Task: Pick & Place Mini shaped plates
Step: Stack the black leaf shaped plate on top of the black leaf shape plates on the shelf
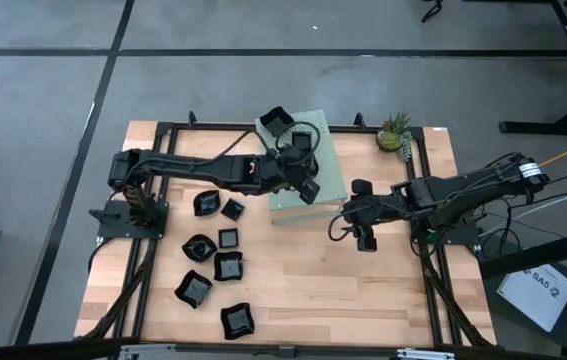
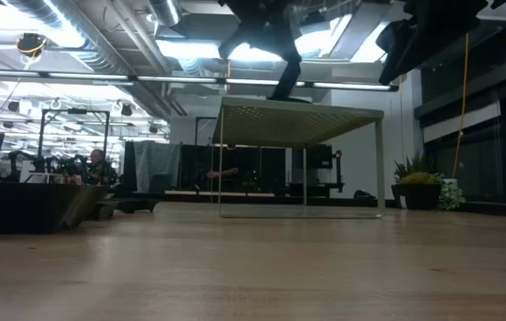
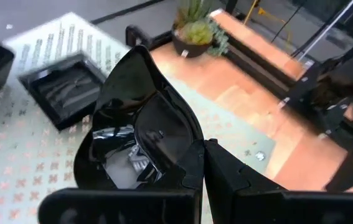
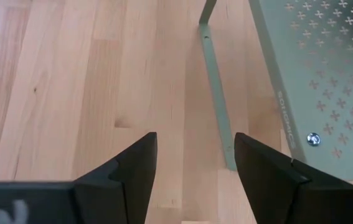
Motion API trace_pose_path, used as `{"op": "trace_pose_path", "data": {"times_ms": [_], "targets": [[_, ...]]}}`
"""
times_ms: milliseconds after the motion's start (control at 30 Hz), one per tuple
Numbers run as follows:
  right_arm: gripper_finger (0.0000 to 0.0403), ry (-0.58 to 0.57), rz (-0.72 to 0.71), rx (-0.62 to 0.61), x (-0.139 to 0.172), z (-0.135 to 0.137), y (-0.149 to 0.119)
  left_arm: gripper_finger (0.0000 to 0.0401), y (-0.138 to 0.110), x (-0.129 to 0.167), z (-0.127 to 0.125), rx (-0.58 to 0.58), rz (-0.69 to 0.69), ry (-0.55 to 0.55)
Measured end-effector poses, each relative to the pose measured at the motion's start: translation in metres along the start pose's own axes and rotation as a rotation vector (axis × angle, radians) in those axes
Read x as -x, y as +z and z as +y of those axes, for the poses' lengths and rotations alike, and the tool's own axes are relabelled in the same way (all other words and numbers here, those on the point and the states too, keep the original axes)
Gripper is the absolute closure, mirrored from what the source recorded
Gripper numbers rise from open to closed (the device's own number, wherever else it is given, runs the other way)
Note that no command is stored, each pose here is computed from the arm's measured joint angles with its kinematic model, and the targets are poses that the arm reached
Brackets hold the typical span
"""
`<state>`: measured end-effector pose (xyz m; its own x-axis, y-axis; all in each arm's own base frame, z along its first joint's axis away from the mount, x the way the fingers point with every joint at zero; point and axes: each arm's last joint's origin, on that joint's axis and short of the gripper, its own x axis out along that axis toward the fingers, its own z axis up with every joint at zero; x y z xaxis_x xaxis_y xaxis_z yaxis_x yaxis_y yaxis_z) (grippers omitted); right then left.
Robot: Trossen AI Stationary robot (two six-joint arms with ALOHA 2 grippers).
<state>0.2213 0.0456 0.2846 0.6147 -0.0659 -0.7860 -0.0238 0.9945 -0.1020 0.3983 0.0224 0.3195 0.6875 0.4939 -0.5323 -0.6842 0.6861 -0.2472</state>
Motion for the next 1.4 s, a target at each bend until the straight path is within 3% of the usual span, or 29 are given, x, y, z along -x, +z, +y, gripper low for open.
{"op": "trace_pose_path", "data": {"times_ms": [233,633,867,1100,1400], "targets": [[0.0191,0.017,0.001,0.001,0.0,0.0,0.0,0.0389,0.0,0.0,0.0,0.012,0.0,0.004],[0.0191,0.027,0.002,0.007,0.0,0.001,0.0,0.0308,0.001,0.0,0.0,0.017,-0.031,0.022],[0.0191,0.026,0.002,0.02,0.0,0.001,0.0,0.0293,0.009,0.005,-0.013,-0.099,-0.093,-0.125],[0.0191,0.026,0.003,0.033,0.0,0.001,0.0,0.0296,0.006,0.049,-0.017,-0.232,-0.031,-0.17],[0.0191,0.026,0.003,0.037,0.0,0.001,0.0,0.0303,-0.03,0.12,-0.007,-0.341,0.178,-0.037]]}}
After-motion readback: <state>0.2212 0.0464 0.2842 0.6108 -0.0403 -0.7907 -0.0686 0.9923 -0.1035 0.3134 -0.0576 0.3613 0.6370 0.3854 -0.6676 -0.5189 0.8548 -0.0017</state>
